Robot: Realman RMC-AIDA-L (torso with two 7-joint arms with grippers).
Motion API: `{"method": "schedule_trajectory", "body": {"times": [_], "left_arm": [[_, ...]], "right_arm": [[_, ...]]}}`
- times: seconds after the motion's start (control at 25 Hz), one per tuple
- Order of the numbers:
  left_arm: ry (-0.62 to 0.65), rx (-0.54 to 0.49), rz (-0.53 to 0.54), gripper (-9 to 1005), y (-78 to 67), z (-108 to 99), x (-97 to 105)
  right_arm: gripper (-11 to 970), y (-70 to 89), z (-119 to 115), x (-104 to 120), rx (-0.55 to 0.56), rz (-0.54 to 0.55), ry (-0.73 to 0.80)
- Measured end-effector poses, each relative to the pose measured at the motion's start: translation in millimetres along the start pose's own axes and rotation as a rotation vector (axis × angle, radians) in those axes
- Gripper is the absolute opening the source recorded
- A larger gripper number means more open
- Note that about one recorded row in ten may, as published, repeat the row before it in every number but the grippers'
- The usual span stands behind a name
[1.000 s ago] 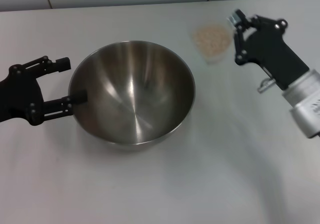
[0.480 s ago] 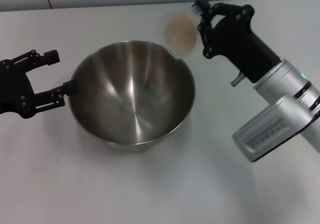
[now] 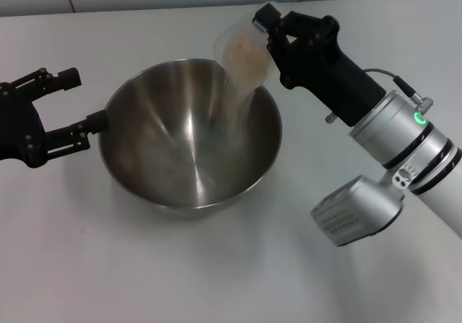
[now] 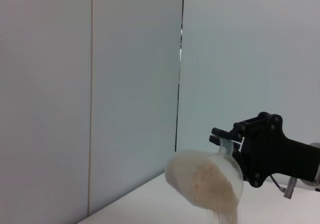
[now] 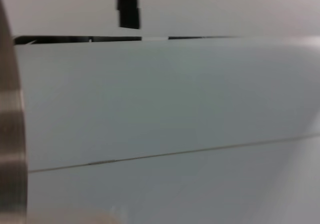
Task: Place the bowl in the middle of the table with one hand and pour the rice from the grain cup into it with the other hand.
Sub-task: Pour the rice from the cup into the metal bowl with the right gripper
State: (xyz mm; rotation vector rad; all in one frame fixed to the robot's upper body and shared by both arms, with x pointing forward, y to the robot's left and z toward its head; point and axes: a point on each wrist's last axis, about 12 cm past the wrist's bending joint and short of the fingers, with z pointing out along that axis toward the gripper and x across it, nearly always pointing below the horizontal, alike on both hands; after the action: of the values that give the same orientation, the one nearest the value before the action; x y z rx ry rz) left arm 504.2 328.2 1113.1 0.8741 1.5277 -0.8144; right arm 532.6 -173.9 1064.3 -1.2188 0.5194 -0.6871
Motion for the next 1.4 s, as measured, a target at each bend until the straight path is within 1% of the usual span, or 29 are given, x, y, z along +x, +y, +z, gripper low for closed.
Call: {"method": "schedule_trajectory", "body": {"times": [0.12,0.2,0.44,0.6,0.88,1.4], "left_arm": [[-0.002,0.005,0.000,812,-0.8,0,0],[-0.002,0.006,-0.001,812,-0.9,0,0],[0.001,0.012,-0.006,812,-2.3,0,1],[0.021,0.036,-0.003,812,-4.5,2,3],[0.033,0.049,0.005,812,-6.1,2,2],[0.040,0.054,0.014,813,-5.0,-1,1]], "right_arm": [[11,1.8,3,-4,-0.012,-0.081,0.000],[11,3.5,5,-6,-0.025,-0.109,-0.004],[13,6.7,5,-15,-0.046,-0.133,-0.060],[13,7.8,5,-16,-0.055,-0.149,-0.078],[12,8.7,6,-27,-0.045,-0.295,-0.147],[12,7.6,6,-35,-0.019,-0.359,-0.155]]}}
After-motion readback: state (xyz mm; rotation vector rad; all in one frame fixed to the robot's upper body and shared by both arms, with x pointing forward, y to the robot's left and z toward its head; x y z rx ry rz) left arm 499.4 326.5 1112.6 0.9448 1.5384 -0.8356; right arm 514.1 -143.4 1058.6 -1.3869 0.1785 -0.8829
